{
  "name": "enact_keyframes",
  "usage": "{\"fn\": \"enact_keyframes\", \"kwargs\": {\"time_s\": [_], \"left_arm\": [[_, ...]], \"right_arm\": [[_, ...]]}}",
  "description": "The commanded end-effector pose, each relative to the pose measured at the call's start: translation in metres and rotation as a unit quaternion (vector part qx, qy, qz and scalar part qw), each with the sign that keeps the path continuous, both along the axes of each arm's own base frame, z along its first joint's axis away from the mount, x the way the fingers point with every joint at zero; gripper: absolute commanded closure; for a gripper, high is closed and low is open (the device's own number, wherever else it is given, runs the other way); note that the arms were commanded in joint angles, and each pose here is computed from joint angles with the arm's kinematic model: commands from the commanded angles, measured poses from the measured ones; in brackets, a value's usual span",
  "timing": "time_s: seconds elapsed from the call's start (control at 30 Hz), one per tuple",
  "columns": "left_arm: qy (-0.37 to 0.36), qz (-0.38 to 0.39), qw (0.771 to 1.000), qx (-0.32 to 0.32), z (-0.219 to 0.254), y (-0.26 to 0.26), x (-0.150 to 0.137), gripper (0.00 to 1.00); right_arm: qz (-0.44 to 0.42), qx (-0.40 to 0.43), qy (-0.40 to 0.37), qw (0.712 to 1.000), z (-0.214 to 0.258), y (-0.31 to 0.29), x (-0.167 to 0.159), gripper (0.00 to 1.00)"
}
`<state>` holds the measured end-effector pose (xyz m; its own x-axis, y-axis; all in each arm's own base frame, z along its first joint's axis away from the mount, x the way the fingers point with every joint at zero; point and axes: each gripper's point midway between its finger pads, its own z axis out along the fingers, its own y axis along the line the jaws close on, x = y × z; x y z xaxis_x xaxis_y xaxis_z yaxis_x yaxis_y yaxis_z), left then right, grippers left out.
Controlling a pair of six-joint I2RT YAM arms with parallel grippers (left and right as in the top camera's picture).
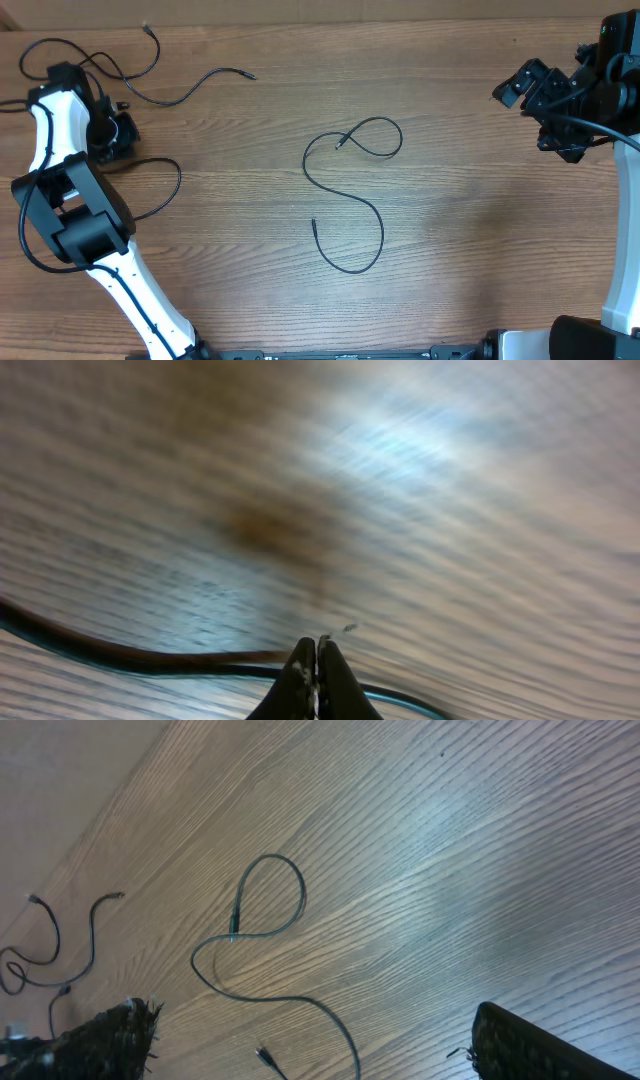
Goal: Untangle cables
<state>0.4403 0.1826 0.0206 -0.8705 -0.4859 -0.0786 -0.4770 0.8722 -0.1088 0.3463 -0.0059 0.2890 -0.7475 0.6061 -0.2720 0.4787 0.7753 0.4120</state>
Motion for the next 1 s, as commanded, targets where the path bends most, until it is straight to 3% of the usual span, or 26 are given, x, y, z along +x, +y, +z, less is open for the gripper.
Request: {"fn": "enact_keyframes", "kwargs": {"time_s": [0.0, 0.07, 0.13, 0.27, 0.43, 0.5, 0.63, 0.8, 0.97], "left_arm": [[-0.115, 0.005, 0.991, -0.060, 0.082, -0.024, 0.034, 0.93], [-0.154, -0.010, 0.980, -0.122, 0.105, -0.047, 0.041, 0.82], [-0.182, -0.027, 0.965, -0.187, 0.124, -0.073, 0.044, 0.61], [-0.193, -0.093, 0.928, -0.305, 0.144, -0.140, 0.041, 0.34], [-0.146, -0.220, 0.920, -0.289, 0.132, -0.212, 0.023, 0.21], [-0.122, -0.255, 0.920, -0.272, 0.125, -0.240, 0.017, 0.00], [-0.101, -0.319, 0.912, -0.237, 0.115, -0.298, 0.012, 0.00], [-0.073, -0.322, 0.936, -0.118, 0.092, -0.337, 0.015, 0.00], [-0.076, -0.364, 0.927, -0.047, 0.078, -0.368, 0.014, 0.00]], "right_arm": [[0.011, -0.006, 0.002, 1.000, -0.002, 0.005, 0.001, 0.00], [0.018, -0.006, 0.003, 1.000, -0.003, 0.010, 0.001, 0.00], [0.028, -0.006, 0.007, 1.000, -0.006, 0.017, 0.003, 0.00], [0.059, -0.005, 0.023, 0.998, -0.017, 0.038, 0.007, 0.00], [0.088, -0.004, 0.047, 0.995, -0.035, 0.059, 0.014, 0.00], [0.094, -0.004, 0.057, 0.994, -0.041, 0.063, 0.016, 0.00], [0.094, -0.004, 0.069, 0.993, -0.048, 0.064, 0.018, 0.00], [0.094, -0.004, 0.071, 0.993, -0.049, 0.063, 0.017, 0.00], [0.088, -0.019, 0.073, 0.993, -0.050, 0.058, 0.017, 0.00]]}}
